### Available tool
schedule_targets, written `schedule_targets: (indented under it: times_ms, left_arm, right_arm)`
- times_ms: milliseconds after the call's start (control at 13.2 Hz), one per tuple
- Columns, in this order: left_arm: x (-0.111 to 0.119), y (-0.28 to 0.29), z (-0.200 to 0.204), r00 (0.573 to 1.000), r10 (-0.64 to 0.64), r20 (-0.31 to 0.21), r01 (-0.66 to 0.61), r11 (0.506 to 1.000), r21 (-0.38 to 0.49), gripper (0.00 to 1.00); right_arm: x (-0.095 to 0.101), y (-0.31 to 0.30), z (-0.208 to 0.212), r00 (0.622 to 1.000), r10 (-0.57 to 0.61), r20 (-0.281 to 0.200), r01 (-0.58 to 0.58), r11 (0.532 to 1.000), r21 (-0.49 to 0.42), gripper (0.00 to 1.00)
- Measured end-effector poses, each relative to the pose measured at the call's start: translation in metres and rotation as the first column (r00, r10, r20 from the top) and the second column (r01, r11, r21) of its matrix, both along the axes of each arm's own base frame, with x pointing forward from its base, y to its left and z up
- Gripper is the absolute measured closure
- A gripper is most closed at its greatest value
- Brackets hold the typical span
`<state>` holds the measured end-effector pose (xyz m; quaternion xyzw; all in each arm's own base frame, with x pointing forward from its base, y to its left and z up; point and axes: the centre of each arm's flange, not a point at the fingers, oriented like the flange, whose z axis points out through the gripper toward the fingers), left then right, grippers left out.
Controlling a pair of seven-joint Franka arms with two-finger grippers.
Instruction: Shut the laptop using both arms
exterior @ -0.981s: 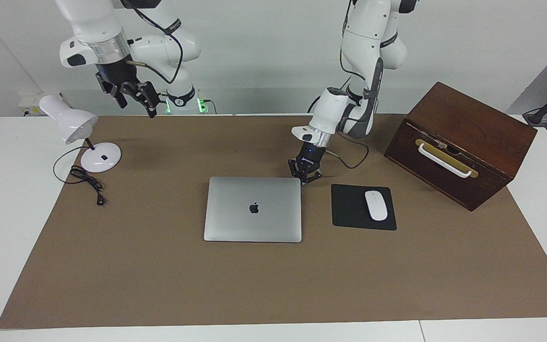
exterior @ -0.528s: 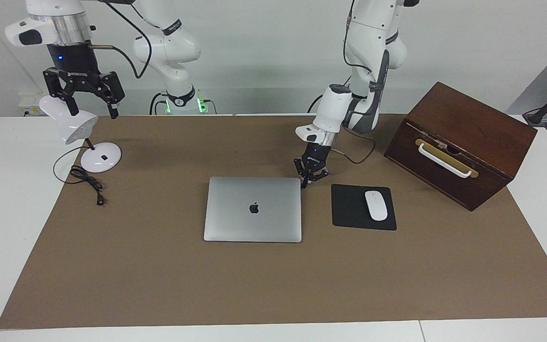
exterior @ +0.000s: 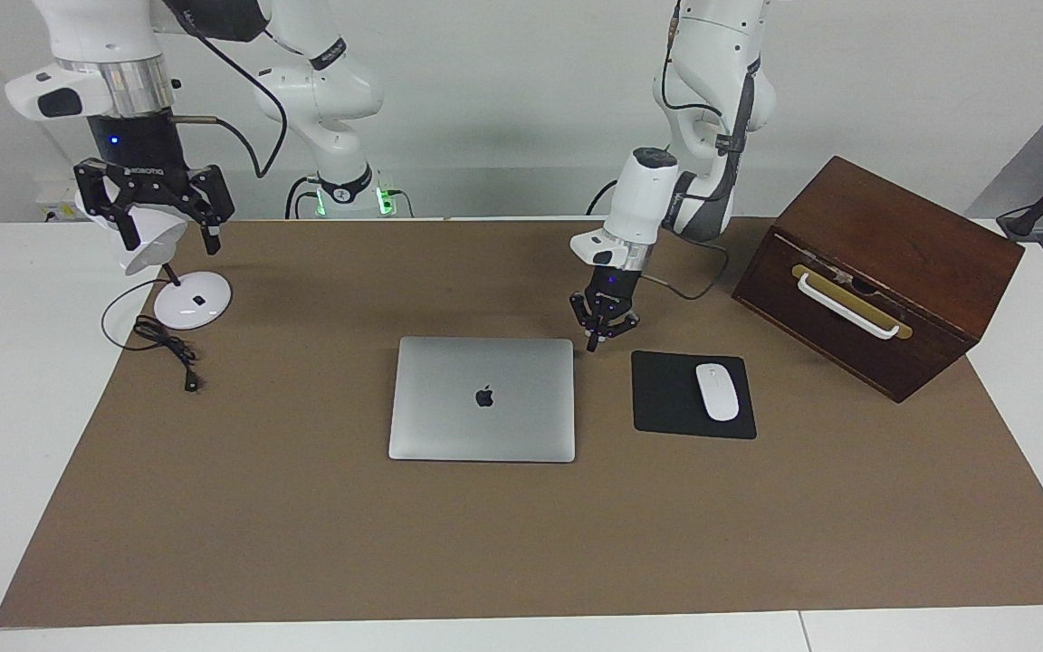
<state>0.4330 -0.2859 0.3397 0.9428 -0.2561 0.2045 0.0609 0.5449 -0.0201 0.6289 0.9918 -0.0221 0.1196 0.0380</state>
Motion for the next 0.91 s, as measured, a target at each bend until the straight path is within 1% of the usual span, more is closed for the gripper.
schedule_targets:
  times_ms: [226, 302, 453, 528, 679, 906]
  left_arm:
    - [0.015, -0.005, 0.033, 0.998, 0.041, -0.037, -0.042, 0.999, -0.015, 0.99]
    - [0.019, -0.007, 0.041, 0.997, 0.053, -0.052, -0.054, 0.998, -0.019, 0.99]
    - [0.031, -0.011, 0.063, 0.993, 0.079, -0.086, -0.083, 0.996, -0.036, 0.99]
    - [0.037, -0.013, 0.076, 0.991, 0.091, -0.097, -0.096, 0.994, -0.049, 0.99]
    - [0.052, -0.009, 0.099, 0.986, 0.121, -0.114, -0.130, 0.988, -0.077, 0.99]
    - [0.076, 0.015, 0.126, 0.977, 0.161, -0.140, -0.173, 0.982, -0.072, 0.99]
  right_arm:
    - [0.000, 0.000, -0.012, 0.999, -0.012, -0.053, 0.012, 1.000, 0.005, 0.00]
    - [-0.003, 0.000, -0.018, 0.996, -0.015, -0.089, 0.015, 1.000, 0.008, 0.00]
    - [-0.013, 0.004, -0.032, 0.981, -0.039, -0.189, 0.045, 0.998, 0.032, 0.00]
    - [-0.017, 0.005, -0.035, 0.974, -0.049, -0.220, 0.059, 0.998, 0.037, 0.00]
    - [-0.021, 0.006, -0.036, 0.968, -0.054, -0.247, 0.066, 0.997, 0.040, 0.00]
    - [-0.024, 0.007, -0.034, 0.966, -0.054, -0.252, 0.066, 0.997, 0.041, 0.00]
